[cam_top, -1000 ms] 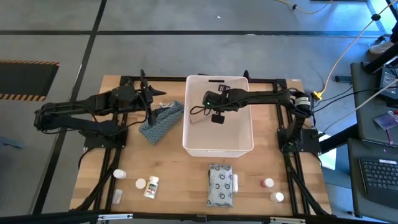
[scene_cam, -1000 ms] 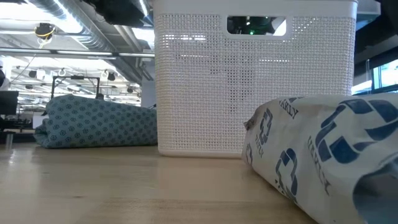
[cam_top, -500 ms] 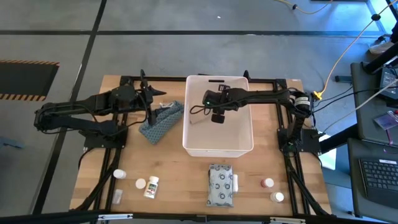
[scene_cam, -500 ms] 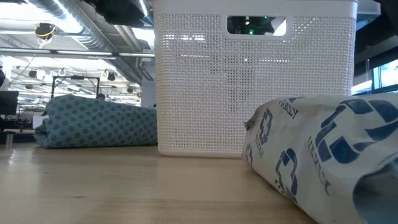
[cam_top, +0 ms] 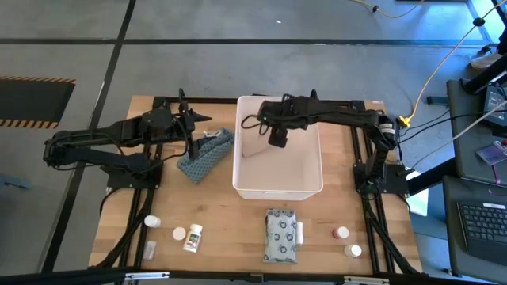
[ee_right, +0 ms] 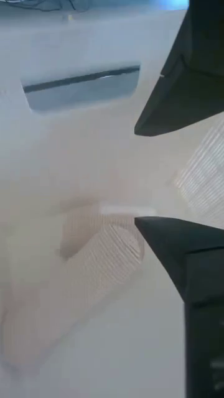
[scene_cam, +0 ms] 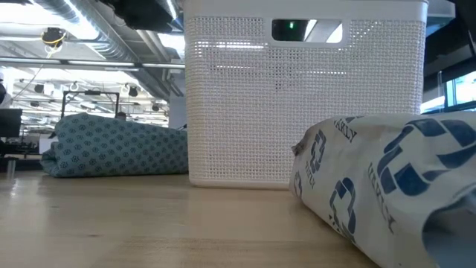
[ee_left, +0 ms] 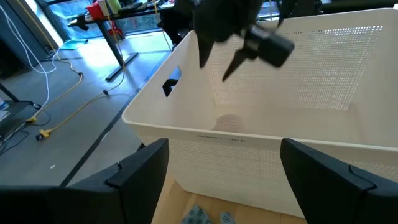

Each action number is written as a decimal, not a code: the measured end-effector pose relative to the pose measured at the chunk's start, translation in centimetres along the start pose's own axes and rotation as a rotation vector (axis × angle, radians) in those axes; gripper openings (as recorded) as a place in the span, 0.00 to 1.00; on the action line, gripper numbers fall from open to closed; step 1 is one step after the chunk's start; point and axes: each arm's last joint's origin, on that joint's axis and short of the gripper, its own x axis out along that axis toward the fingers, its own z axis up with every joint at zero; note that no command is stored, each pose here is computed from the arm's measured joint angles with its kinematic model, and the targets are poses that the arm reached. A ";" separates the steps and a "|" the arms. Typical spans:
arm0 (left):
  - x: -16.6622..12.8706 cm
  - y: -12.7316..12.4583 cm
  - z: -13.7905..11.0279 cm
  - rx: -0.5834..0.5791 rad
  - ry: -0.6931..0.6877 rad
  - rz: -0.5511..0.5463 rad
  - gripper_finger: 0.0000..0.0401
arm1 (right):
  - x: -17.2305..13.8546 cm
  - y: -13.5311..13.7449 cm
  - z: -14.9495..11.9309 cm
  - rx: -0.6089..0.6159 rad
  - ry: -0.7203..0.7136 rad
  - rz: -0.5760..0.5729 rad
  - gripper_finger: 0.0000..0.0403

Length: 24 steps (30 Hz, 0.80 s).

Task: Pick & place medical supplies in basket/bin
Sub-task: Put the white rolled gauze into the white bin

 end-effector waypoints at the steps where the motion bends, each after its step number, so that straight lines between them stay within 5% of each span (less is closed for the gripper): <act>1: 0.0 0.0 0.0 0.000 0.000 0.000 0.75 | -0.8 -0.1 0.1 0.006 -0.006 0.001 0.56; 7: 0.0 0.0 0.0 0.000 0.000 0.000 0.75 | -6.3 -0.3 0.1 0.083 -0.023 0.071 0.56; 12: 0.0 0.0 0.0 0.001 0.000 0.000 0.75 | -10.8 1.4 -1.0 0.197 0.010 0.304 0.56; 16: 0.0 0.0 0.0 0.001 -0.004 0.000 0.75 | -14.9 3.8 -2.5 0.172 -0.032 0.510 0.56; 24: 0.0 0.0 0.0 0.002 -0.003 0.000 0.75 | -20.0 9.0 -6.1 0.281 -0.033 0.558 0.56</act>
